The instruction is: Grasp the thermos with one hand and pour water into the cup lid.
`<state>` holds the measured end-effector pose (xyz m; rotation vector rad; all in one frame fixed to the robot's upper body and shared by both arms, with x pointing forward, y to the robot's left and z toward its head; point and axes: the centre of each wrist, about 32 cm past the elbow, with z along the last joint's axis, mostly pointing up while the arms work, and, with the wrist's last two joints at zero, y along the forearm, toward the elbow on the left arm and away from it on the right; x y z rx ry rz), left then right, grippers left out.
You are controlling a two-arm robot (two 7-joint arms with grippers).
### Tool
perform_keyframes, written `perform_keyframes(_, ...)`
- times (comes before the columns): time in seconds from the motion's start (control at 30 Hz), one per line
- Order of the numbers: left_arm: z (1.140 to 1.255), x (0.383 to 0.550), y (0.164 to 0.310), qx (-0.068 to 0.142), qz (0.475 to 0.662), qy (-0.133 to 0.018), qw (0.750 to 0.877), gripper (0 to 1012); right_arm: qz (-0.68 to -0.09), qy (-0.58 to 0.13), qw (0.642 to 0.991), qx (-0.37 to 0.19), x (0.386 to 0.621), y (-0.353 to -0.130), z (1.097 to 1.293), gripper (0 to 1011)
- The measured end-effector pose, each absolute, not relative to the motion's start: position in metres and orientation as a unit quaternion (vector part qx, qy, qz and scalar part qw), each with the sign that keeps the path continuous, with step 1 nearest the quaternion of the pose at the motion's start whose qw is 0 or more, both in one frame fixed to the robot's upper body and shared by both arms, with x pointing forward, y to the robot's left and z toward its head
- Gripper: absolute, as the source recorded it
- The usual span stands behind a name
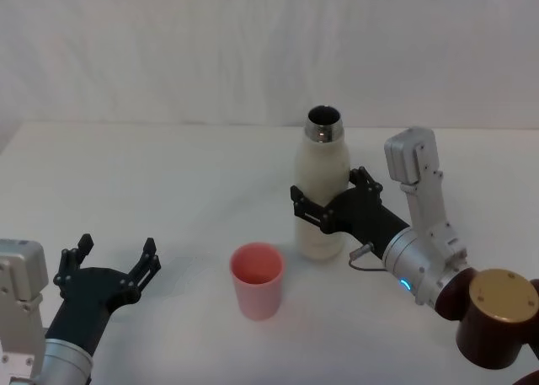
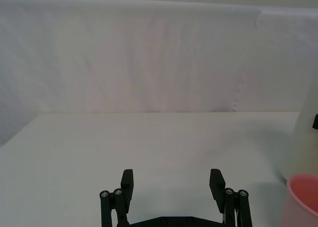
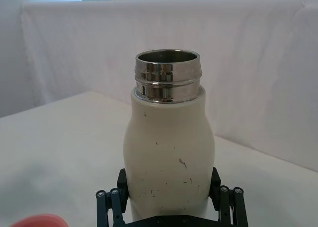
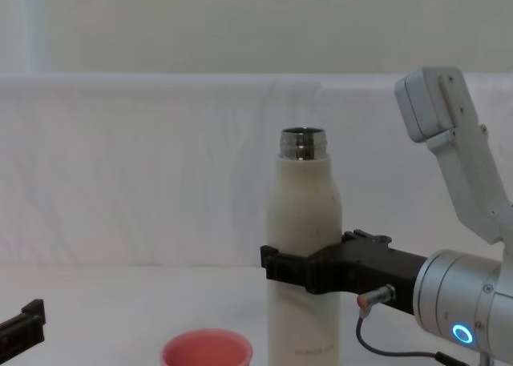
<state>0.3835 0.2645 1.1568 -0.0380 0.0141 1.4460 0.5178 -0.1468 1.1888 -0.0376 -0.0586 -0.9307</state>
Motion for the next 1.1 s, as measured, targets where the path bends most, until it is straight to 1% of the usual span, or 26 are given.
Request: perform_keyframes(1.1, 1.1568, 0.3835, 0.2645, -0.017, 0.662, 0.006, 0.75, 1001, -0.449, -0.005, 0.893, -0.02, 0.5152, -0.1492, 1.1812, 959)
